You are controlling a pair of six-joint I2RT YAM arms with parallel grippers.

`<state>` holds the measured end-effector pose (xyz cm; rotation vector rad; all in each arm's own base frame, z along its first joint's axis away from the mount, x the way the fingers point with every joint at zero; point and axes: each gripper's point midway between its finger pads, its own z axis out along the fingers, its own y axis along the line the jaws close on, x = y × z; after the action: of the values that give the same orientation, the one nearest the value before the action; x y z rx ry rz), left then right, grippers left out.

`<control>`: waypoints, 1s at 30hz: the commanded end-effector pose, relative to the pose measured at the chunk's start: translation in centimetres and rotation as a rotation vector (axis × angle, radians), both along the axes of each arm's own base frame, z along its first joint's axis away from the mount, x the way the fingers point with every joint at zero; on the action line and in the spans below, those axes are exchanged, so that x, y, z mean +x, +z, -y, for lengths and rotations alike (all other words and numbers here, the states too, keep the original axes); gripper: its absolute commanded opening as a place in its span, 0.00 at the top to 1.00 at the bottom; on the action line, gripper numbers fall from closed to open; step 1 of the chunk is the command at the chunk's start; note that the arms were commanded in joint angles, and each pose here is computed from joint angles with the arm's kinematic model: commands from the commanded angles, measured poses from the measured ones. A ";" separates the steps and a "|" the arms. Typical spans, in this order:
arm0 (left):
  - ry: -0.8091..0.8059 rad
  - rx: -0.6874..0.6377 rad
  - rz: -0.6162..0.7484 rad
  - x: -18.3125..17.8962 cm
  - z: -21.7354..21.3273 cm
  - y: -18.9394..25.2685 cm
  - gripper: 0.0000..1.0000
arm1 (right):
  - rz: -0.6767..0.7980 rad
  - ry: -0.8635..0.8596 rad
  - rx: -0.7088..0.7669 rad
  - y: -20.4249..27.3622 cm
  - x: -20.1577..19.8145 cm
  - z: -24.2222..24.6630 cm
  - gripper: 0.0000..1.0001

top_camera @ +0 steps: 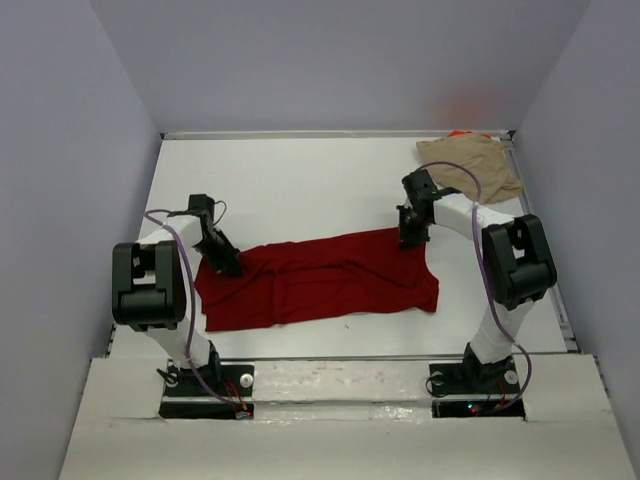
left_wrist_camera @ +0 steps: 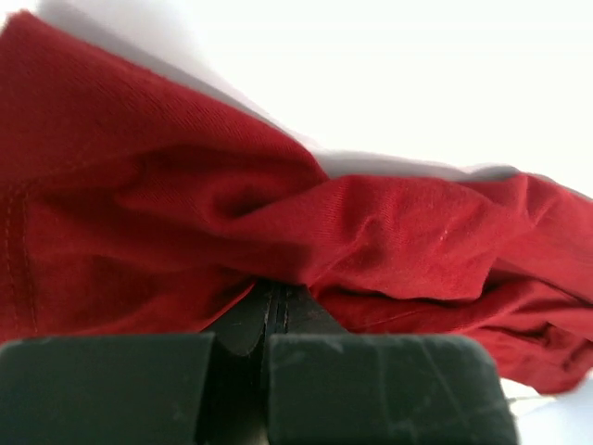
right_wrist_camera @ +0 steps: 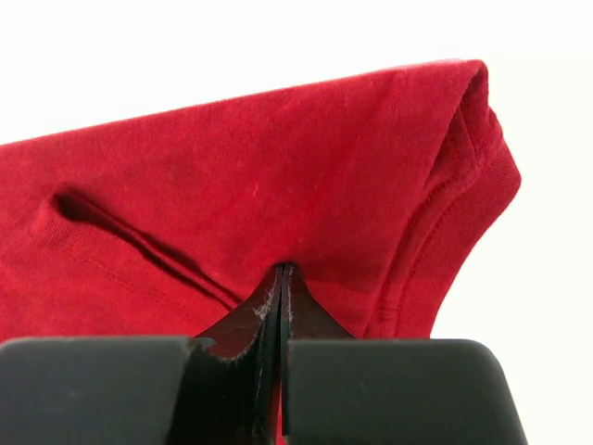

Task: Fold and stack the t-shirts
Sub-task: Fold the tshirt

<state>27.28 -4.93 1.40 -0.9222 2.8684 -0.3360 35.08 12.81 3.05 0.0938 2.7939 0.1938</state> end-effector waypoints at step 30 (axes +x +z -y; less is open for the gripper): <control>0.185 0.033 -0.006 3.4 -6.5 -1.0 1.00 | -0.047 0.127 0.042 -3.6 12.3 -2.7 1.00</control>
<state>29.30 -0.44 1.59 -1.1971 2.7909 -0.3949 47.28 17.16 2.53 -0.0241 2.7581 0.3860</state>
